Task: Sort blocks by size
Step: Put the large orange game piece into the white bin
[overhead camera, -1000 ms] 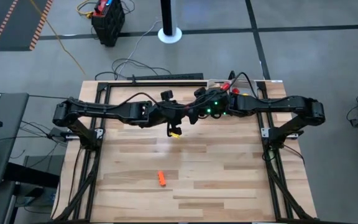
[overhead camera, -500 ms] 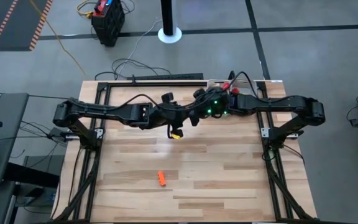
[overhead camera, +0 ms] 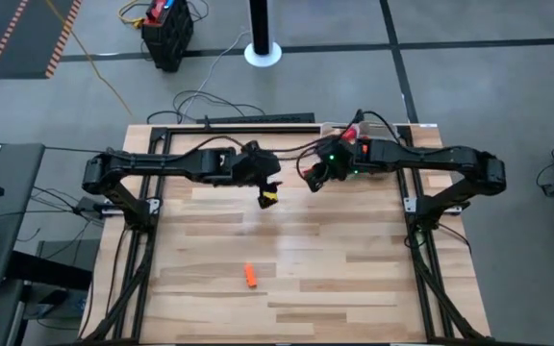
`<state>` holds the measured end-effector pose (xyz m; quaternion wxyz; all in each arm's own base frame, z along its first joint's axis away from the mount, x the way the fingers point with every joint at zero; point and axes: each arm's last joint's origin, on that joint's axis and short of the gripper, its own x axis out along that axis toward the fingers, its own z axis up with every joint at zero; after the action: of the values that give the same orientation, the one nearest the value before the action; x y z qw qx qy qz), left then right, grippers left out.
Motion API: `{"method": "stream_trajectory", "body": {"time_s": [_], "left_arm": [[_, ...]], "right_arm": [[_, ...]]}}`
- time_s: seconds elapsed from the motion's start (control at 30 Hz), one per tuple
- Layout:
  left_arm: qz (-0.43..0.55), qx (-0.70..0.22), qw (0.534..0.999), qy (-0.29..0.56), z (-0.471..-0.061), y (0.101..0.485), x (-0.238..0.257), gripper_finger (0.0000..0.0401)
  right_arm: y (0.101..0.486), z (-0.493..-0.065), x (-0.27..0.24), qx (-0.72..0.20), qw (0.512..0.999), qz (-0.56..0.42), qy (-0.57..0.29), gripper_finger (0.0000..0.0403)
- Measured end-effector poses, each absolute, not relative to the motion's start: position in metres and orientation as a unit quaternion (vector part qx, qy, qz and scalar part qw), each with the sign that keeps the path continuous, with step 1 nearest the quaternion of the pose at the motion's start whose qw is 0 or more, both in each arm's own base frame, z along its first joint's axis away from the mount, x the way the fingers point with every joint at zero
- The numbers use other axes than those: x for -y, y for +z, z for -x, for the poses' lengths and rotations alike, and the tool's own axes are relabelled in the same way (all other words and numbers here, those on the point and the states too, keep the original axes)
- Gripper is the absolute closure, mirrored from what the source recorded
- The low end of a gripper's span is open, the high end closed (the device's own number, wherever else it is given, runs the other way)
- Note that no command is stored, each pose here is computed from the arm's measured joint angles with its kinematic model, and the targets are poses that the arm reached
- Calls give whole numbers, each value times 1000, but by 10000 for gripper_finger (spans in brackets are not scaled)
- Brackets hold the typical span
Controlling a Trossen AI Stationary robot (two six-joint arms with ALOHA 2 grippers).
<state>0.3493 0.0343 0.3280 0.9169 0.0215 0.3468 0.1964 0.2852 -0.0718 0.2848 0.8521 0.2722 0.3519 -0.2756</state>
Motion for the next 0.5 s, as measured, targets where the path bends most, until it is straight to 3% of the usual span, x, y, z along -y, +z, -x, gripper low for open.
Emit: {"method": "stream_trajectory", "body": {"time_s": [0.2,0.5], "left_arm": [[39,-395,915,77,-345,311,-33,146],[112,-406,902,91,-343,303,-26,145]], "right_arm": [[278,-267,94,-402,813,-266,-328,281],[276,-251,123,-415,792,-250,-372,277]]}}
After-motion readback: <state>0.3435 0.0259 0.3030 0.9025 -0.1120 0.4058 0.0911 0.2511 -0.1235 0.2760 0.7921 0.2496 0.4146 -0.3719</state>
